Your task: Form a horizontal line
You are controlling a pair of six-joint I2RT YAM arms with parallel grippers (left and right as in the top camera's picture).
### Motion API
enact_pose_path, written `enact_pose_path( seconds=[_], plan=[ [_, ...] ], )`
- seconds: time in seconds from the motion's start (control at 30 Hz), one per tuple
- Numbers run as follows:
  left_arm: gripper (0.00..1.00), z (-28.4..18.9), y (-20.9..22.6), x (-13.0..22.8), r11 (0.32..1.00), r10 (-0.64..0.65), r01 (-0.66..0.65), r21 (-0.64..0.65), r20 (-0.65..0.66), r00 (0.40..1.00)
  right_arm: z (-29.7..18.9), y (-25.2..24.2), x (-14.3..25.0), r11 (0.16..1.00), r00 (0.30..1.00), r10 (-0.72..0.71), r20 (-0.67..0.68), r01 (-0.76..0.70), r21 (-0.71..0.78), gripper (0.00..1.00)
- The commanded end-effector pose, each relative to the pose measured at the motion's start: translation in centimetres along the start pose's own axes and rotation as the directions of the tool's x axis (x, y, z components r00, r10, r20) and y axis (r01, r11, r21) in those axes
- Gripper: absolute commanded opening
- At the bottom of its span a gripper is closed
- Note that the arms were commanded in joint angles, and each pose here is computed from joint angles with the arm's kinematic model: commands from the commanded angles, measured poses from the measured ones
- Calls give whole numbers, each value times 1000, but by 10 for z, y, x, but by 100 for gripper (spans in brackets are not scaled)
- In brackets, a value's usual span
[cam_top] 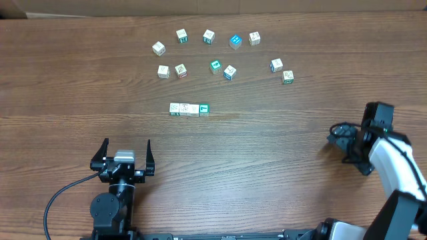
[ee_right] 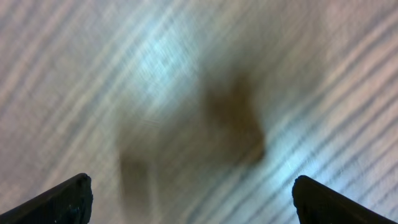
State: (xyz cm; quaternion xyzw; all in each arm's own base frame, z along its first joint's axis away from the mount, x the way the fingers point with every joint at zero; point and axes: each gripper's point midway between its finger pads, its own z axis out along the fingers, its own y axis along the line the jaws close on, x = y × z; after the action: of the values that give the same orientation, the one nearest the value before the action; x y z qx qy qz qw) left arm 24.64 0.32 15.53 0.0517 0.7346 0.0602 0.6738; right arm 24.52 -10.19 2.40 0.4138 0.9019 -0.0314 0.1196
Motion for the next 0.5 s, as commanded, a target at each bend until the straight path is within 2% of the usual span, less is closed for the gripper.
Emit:
enact_pose_path(
  seconds=[0.0, 0.3, 0.47],
  plan=[
    [99, 0, 1, -1, 1000, 18, -18, -9, 9, 1000, 3, -10, 18, 1000, 1000, 0, 5, 0, -3, 100],
    [100, 0, 1, -1, 1000, 18, -18, -9, 9, 1000, 17, -30, 88, 996, 995, -89, -48, 89, 3, 100],
    [99, 0, 1, -1, 1000, 19, -19, -9, 9, 1000, 18, -16, 98, 983, 984, -178, 17, 178, -49, 100]
  ],
)
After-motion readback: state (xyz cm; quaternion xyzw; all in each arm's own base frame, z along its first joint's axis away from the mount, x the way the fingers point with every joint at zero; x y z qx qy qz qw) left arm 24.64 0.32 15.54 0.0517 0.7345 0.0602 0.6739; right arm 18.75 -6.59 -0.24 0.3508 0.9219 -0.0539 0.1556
